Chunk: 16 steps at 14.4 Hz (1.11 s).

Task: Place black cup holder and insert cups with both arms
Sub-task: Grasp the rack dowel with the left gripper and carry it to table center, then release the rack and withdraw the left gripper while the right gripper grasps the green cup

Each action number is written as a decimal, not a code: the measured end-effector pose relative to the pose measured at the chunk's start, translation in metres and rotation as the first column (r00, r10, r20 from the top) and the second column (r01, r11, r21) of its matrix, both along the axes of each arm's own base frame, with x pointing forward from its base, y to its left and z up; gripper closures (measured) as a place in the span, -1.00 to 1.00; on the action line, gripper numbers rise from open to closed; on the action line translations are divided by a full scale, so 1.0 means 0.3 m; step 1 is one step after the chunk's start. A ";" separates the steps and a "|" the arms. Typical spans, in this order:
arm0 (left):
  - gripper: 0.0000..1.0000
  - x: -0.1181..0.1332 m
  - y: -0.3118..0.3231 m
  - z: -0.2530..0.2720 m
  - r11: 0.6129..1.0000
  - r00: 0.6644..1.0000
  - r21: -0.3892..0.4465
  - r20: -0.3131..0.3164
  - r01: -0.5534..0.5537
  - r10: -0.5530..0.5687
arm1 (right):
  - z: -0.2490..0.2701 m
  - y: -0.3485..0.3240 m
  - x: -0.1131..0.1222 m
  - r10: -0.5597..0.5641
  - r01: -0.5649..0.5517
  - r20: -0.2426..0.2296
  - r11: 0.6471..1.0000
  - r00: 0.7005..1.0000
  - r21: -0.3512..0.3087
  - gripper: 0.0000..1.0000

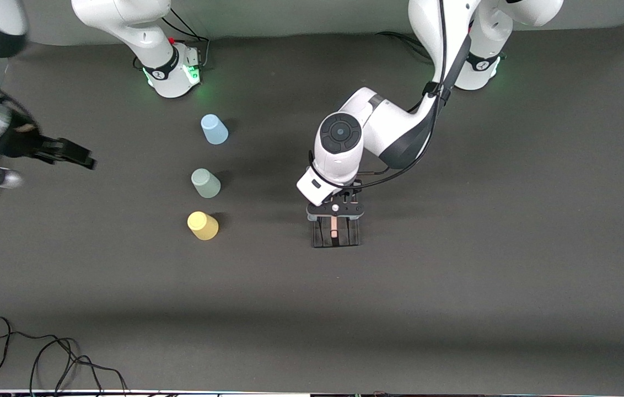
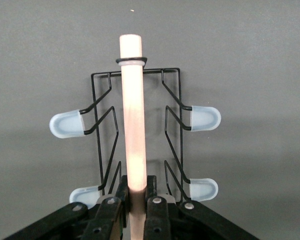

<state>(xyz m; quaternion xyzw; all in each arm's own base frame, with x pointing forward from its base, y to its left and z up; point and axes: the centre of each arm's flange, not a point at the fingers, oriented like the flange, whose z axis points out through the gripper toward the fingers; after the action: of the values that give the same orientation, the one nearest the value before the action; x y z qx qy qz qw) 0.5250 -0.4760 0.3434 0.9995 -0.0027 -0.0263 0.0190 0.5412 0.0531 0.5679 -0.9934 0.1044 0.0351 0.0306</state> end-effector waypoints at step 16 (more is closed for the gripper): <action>-1.00 0.119 0.092 0.236 0.996 0.993 -0.063 0.104 -0.056 0.062 | -0.884 0.268 -0.430 -0.077 0.074 0.160 0.997 0.984 0.024 -1.00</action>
<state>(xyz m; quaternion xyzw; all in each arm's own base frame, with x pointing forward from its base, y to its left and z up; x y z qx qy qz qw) 0.5607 -0.4484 0.4141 0.9981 0.0251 0.0274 0.0494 0.4121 0.1334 0.3028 -0.9880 0.1390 -0.0454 0.0493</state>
